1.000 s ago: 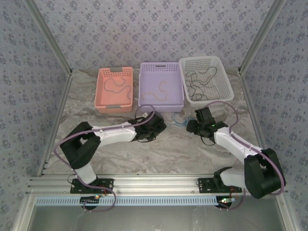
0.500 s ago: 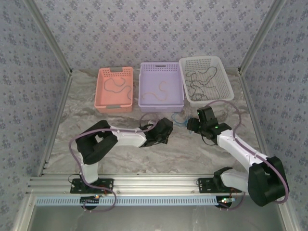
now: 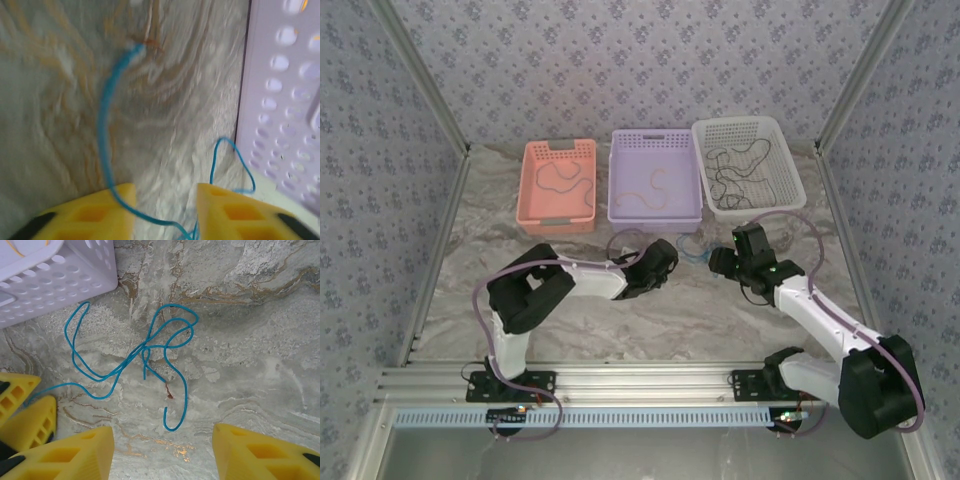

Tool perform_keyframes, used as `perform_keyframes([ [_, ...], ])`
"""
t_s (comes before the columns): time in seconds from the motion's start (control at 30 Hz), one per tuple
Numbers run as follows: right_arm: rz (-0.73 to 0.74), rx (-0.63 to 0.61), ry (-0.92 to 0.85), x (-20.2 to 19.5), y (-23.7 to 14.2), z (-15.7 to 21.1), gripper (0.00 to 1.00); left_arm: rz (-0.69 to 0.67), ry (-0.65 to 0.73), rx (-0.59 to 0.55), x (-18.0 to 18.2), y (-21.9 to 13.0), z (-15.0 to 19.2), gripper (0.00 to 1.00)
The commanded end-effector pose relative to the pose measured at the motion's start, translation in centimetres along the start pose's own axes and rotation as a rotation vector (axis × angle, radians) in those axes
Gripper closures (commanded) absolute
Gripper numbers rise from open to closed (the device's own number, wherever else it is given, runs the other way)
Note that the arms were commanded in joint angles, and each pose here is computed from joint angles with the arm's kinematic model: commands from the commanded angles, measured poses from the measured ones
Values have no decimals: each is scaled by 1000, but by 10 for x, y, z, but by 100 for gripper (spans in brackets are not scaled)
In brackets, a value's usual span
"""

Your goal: Untangle the cables

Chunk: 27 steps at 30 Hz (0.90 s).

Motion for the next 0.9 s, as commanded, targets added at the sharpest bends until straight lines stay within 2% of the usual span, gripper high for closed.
perform_keyframes([
  [0.0, -1, 4, -4, -2, -1, 3, 43, 3, -404, -67, 5, 9, -15, 80],
  [0.13, -14, 15, -21, -1, 4, 5, 42, 58, -391, -64, 6, 6, -19, 100],
  [0.23, -12, 43, -34, -4, 10, 11, 41, 120, -339, -64, 0, -7, -24, 100],
  [0.37, -24, 101, -49, -3, 24, 19, 37, 118, -247, -70, 0, -29, -27, 100],
  [0.47, -18, 126, -60, -1, 37, 18, 37, 117, -234, -57, 5, -33, -27, 100],
  [0.6, -8, 174, -113, 3, 55, 18, 45, 116, -229, -55, 12, -35, -31, 100],
  [0.87, 33, 239, -154, 6, 84, 17, 46, 118, -184, -66, 7, -44, -37, 100],
])
Point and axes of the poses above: each hand's point on the last joint's axis, 136 mm out from that joint toward the fingers, its own y axis out along the fingers, its own x axis along the line the jaws close on, z = x × y, the point moved 2 cm from there along -y, back along the fingers, and after that the axes turned 1 degree about y, right-handed, at the moved point
